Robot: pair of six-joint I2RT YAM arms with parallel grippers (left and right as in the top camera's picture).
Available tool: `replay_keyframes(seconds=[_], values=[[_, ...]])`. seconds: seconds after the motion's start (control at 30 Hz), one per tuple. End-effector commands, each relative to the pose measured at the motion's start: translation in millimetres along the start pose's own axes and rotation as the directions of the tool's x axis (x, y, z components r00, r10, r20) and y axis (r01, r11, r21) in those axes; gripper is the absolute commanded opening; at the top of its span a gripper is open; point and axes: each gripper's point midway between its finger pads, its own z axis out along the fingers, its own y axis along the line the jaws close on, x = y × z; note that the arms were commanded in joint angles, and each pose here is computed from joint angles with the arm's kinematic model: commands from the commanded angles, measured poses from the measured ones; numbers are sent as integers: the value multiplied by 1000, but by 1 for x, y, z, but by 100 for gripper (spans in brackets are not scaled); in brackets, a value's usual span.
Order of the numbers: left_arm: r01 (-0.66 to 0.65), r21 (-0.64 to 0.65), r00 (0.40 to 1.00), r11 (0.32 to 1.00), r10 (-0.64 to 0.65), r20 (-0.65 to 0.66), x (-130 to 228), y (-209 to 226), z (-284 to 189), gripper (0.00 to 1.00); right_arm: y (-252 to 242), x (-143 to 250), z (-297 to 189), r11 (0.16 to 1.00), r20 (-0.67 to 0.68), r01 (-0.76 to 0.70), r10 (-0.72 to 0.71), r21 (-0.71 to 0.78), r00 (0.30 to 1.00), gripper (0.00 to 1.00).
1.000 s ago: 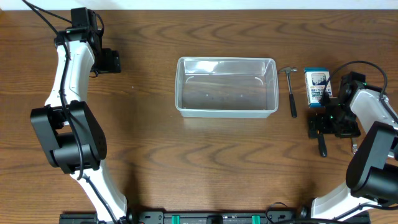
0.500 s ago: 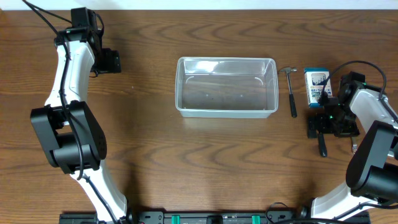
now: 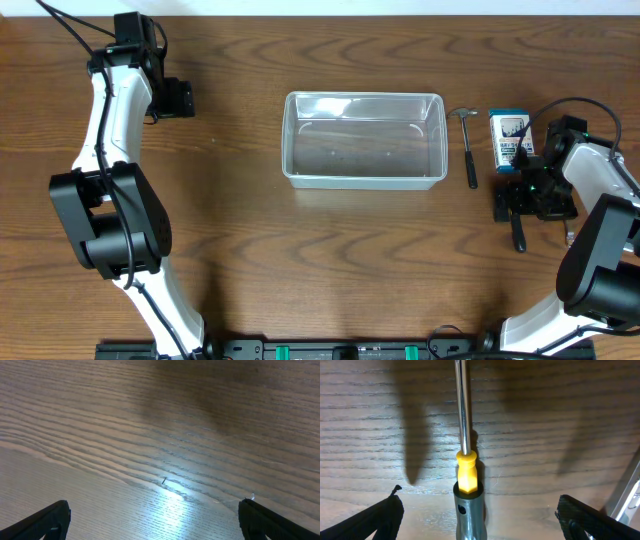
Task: Pack container
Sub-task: 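Align the right gripper fingers around the screwdriver handle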
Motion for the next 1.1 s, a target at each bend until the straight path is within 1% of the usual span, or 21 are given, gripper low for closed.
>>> replay_keyframes(seconds=[0.0,1.07], values=[[-3,-15,1000,1000,2,-23,5,1,8,98,0,2,4,1000,-8,8,-8,-17,1000,99],[-3,-15,1000,1000,2,-23,5,1,8,98,1,1,4,1000,-1,7,-7,-26,1000,99]])
